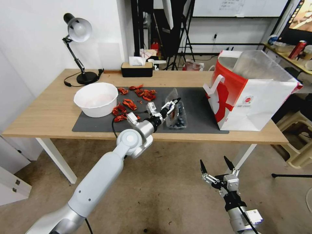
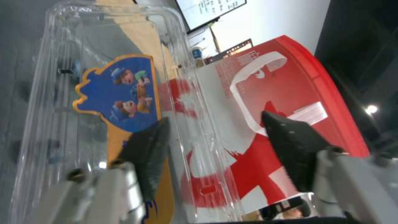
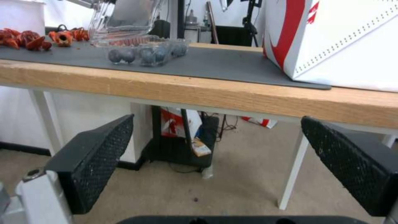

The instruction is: Close the takeout container lid, then place the container into the takeout bag.

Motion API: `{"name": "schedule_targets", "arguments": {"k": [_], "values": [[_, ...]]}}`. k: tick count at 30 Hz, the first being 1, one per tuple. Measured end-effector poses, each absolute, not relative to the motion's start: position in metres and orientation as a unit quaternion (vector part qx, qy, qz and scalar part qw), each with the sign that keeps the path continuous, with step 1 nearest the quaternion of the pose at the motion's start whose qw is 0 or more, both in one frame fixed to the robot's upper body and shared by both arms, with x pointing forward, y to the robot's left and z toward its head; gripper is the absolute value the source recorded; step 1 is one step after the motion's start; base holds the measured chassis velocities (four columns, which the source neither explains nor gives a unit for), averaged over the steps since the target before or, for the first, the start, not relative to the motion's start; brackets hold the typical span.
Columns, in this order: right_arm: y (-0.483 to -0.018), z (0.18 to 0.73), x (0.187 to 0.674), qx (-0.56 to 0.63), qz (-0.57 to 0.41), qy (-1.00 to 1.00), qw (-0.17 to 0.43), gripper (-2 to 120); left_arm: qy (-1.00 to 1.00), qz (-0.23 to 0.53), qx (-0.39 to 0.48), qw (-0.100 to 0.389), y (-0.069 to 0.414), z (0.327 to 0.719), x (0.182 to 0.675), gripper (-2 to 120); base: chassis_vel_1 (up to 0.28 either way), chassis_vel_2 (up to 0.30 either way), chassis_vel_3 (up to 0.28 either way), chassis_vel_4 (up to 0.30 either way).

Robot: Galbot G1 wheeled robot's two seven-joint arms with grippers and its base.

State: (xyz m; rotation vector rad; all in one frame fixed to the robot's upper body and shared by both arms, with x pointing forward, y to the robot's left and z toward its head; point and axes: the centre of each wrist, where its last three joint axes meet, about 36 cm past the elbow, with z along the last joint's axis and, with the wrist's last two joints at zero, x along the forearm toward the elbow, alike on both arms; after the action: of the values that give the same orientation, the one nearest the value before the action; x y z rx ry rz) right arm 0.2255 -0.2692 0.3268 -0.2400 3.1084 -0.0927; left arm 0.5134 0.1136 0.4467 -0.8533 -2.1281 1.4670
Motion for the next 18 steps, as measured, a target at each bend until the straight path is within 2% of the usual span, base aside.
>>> {"name": "schedule_targets", "arguments": {"k": [1, 4, 5, 9, 10, 12, 13, 16, 18], "values": [[-0.269, 0.327, 0.226, -0.077, -0.030, 0.997, 0.011, 100, -0.765, 0.527, -0.307, 0.208, 0.114, 0.447, 0.513, 55, 0.000, 0.000, 0.000, 0.000], [-0.269, 0.329, 0.225, -0.077, -0.029, 0.996, 0.013, 100, -0.772, 0.516, -0.301, 0.214, 0.109, 0.446, 0.514, 40, 0.000, 0.000, 0.000, 0.000], [-0.269, 0.329, 0.225, -0.077, -0.029, 0.996, 0.013, 100, -0.772, 0.516, -0.301, 0.214, 0.109, 0.446, 0.514, 40, 0.000, 0.000, 0.000, 0.000], [-0.268, 0.331, 0.225, -0.078, -0.028, 0.996, 0.016, 100, -0.785, 0.501, -0.285, 0.227, 0.106, 0.443, 0.518, 23, 0.000, 0.000, 0.000, 0.000], [-0.268, 0.331, 0.225, -0.078, -0.028, 0.996, 0.016, 100, -0.785, 0.501, -0.285, 0.227, 0.106, 0.443, 0.518, 23, 0.000, 0.000, 0.000, 0.000], [-0.267, 0.335, 0.225, -0.080, -0.026, 0.996, 0.019, 100, -0.790, 0.494, -0.278, 0.235, 0.106, 0.444, 0.519, 11, 0.000, 0.000, 0.000, 0.000], [-0.267, 0.335, 0.225, -0.080, -0.026, 0.996, 0.019, 100, -0.790, 0.494, -0.278, 0.235, 0.106, 0.444, 0.519, 11, 0.000, 0.000, 0.000, 0.000], [-0.266, 0.342, 0.228, -0.082, -0.022, 0.996, 0.022, 100, -0.801, 0.476, -0.265, 0.250, 0.107, 0.445, 0.521, 0, 0.000, 0.000, 0.000, 0.000], [-0.266, 0.344, 0.229, -0.083, -0.021, 0.996, 0.023, 100, -0.803, 0.471, -0.263, 0.253, 0.107, 0.445, 0.521, 0, 0.000, 0.000, 0.000, 0.000]]}}
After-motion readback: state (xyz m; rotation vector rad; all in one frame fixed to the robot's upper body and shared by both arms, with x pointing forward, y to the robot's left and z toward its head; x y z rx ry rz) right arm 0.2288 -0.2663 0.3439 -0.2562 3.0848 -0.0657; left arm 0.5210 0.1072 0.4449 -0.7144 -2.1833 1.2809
